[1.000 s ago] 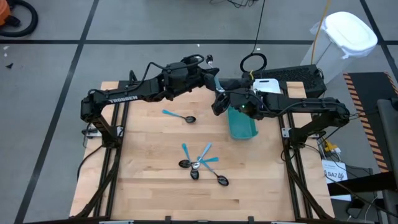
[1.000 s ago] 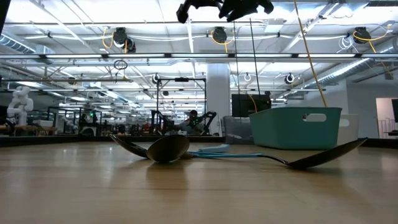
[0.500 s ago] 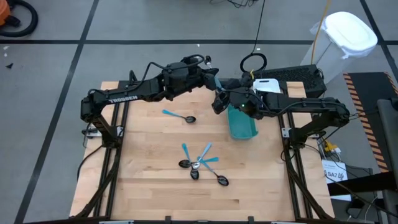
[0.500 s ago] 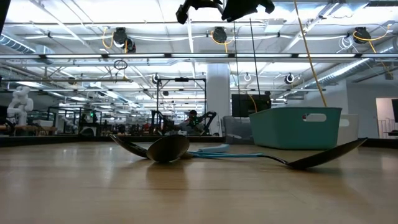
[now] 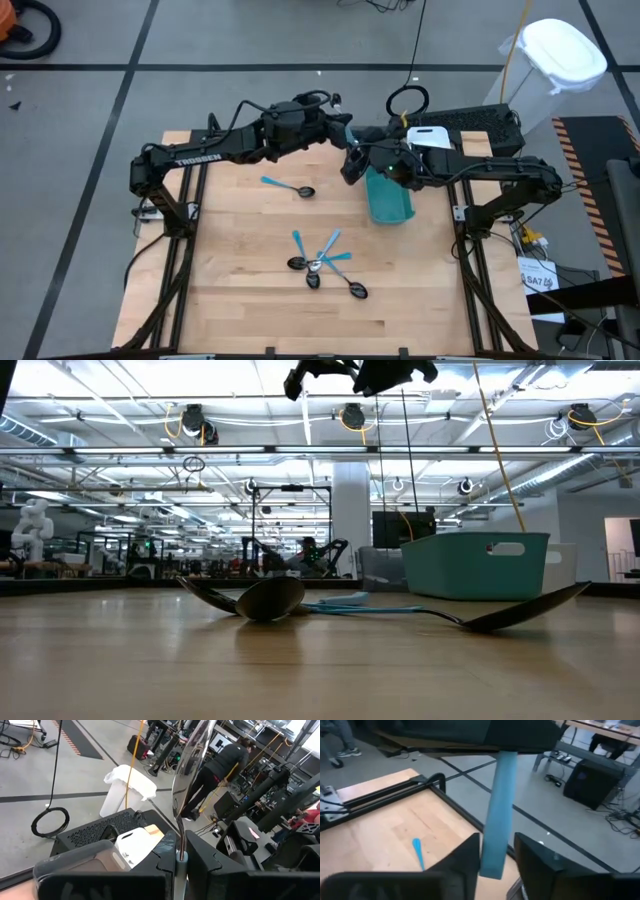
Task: Sort silverware by color (type)
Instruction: Put the light blue spoon into the white bin, then put the blue spoon into the green bin
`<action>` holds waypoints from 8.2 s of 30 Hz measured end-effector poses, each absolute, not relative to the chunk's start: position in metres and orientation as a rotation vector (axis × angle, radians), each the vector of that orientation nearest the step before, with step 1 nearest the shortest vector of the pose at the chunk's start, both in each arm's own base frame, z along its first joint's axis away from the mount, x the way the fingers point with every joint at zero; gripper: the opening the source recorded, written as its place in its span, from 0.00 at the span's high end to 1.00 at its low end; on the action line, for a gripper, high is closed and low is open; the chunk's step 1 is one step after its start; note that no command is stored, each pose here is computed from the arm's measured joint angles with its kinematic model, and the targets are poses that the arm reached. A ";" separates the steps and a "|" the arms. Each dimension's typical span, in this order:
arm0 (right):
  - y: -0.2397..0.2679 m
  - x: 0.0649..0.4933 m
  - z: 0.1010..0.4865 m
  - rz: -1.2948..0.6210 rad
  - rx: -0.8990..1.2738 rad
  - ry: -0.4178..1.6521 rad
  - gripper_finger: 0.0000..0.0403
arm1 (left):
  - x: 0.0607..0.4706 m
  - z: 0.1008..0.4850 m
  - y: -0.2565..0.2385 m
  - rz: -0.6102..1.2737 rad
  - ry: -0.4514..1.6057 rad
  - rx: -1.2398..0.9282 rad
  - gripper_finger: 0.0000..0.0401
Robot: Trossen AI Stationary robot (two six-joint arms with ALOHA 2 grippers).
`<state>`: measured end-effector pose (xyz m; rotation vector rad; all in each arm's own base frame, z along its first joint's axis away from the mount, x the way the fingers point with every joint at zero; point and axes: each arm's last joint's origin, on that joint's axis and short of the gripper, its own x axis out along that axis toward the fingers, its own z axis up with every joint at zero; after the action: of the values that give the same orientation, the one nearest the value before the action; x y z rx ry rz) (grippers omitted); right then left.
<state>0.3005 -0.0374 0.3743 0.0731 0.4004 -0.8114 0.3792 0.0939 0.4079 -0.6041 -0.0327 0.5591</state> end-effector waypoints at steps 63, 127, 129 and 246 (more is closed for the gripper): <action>-0.091 0.165 0.334 -1.257 0.707 0.919 0.86 | 0.321 0.371 0.084 0.437 0.822 -0.212 0.44; -0.158 0.118 0.188 -1.203 0.846 1.150 0.81 | 0.340 0.362 0.065 0.420 0.789 -0.289 0.44; -0.158 0.118 0.187 -1.197 0.843 1.161 0.81 | 0.340 0.362 0.065 0.420 0.788 -0.290 0.44; 0.059 0.170 0.267 -0.357 0.828 0.744 0.60 | 0.378 0.211 -0.085 -0.113 1.357 -0.098 0.51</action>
<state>0.1701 0.0585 0.2665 0.8284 0.7441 -0.3566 0.3778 -0.0850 0.2106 -0.0977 1.3565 -0.1134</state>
